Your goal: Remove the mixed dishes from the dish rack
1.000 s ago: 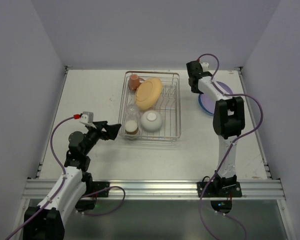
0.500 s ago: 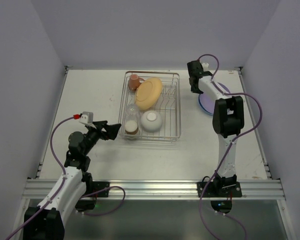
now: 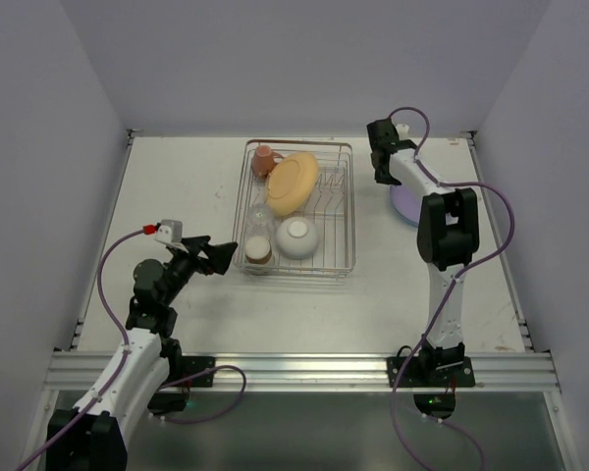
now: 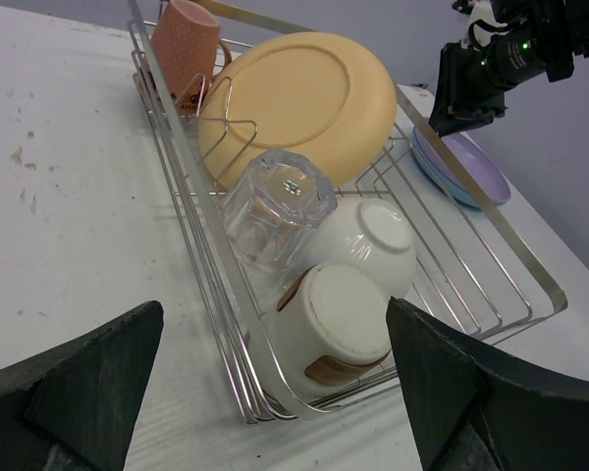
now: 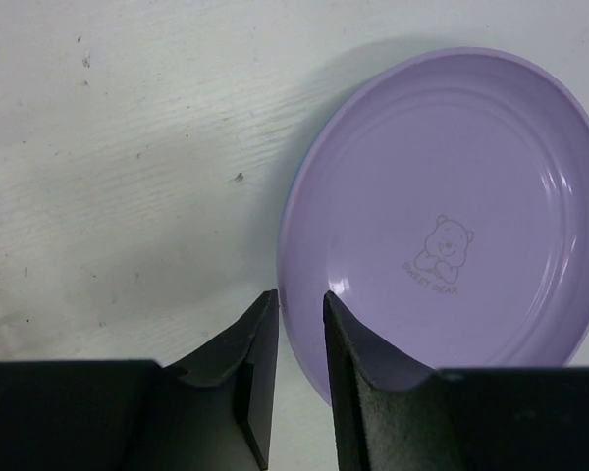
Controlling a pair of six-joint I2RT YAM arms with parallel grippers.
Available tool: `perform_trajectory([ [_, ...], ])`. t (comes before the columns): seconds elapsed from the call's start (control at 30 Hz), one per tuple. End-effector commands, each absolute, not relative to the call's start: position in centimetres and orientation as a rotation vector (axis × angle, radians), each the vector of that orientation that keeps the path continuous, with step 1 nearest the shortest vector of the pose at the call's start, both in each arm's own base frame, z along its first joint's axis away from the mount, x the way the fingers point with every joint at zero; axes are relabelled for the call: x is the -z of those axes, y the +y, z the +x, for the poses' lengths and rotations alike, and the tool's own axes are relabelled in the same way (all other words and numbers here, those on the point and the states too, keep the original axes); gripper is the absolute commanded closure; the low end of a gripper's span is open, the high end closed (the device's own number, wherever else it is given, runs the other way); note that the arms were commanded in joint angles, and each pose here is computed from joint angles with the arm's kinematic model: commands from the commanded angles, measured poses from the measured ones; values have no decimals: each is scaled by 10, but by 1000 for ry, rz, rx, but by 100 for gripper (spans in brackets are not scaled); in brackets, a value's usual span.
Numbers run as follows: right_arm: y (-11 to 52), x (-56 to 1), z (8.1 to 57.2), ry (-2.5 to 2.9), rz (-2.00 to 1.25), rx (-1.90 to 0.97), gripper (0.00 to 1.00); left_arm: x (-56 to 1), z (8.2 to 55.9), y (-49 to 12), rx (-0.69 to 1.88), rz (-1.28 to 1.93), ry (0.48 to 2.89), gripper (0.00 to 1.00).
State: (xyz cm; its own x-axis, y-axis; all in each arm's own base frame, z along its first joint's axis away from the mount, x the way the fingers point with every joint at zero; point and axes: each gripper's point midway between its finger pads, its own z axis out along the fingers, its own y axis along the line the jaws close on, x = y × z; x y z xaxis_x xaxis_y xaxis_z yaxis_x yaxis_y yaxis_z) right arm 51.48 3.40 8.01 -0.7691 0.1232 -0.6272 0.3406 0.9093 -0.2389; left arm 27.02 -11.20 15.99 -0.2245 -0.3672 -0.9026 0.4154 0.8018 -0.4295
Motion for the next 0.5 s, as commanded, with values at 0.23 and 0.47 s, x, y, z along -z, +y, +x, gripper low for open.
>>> perform_trajectory([
  [0.23,38,-119,510,2365,350,349,70,-164,271,-111,706,69,1615,0],
  [0.47,40,-135,503,2327,368,300,69,-165,270,-112,711,70,1615,0],
])
